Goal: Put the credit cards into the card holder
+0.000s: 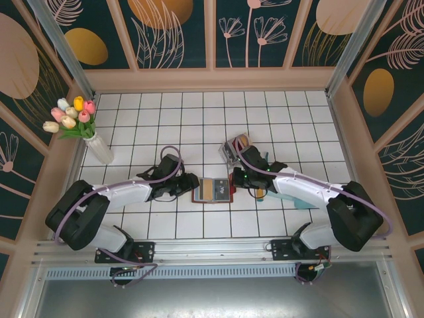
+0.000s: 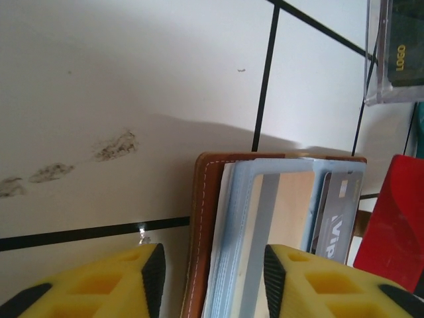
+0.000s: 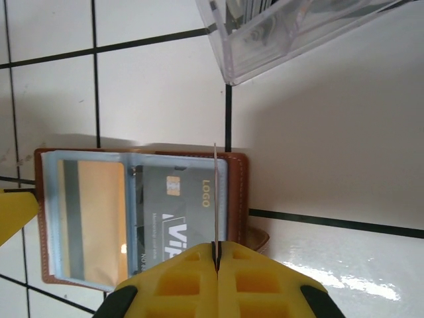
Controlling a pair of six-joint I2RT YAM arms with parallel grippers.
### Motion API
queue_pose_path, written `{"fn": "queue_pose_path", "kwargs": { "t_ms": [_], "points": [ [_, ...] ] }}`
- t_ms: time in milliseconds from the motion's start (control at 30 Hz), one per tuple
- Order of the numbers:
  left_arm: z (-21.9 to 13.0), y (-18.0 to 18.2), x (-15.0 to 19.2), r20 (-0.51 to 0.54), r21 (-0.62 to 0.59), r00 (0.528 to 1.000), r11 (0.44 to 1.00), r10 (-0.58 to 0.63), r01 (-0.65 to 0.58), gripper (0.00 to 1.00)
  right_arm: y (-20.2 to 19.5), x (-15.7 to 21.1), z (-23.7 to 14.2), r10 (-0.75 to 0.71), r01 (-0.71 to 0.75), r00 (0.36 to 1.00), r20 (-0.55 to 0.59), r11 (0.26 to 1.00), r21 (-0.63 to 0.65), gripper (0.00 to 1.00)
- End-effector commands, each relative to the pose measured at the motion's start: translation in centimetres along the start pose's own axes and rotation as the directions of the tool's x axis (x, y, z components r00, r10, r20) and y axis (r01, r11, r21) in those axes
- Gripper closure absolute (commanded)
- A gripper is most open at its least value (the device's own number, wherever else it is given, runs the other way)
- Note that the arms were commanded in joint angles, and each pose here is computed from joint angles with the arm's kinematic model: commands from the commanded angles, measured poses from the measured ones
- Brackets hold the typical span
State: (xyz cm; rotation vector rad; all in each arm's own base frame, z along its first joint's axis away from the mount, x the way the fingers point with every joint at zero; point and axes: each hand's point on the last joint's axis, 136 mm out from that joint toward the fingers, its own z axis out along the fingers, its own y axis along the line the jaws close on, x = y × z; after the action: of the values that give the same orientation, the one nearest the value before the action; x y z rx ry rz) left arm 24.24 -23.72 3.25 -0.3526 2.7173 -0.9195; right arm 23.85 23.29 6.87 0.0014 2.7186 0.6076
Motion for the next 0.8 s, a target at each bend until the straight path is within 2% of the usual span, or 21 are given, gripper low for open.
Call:
{"fn": "queue_pose_path", "kwargs": {
  "t_ms": [0, 200, 333, 767],
  "points": [
    [0.4, -0.2, 0.6, -0.028, 0.031, 0.999, 0.999, 0.016, -0.015, 0.62, -0.9, 0.8, 0.7, 0.003, -0.003, 1.000, -0.019, 0.999, 0.034, 1.00],
    [0.7, -0.1, 0.8, -0.039, 0.029, 0.999, 0.999, 0.020, -0.019, 0.80, -0.2, 0.9, 1.1, 0.016, -0.017, 1.000, -0.017, 1.000, -0.017, 1.00],
    [0.9, -0.1, 0.8, -0.044, 0.029, 0.999, 0.999, 0.025, -0.024, 0.87, 0.6, 0.6, 1.0, 0.024, -0.024, 1.000, -0.008, 0.998, -0.056, 1.00],
    [1.2, -0.1, 0.8, -0.045, 0.027, 0.999, 0.999, 0.027, -0.026, 0.92, 3.2, -1.5, -1.9, 0.040, -0.032, 0.998, 0.050, 0.986, -0.162, 0.99]
  ]
}}
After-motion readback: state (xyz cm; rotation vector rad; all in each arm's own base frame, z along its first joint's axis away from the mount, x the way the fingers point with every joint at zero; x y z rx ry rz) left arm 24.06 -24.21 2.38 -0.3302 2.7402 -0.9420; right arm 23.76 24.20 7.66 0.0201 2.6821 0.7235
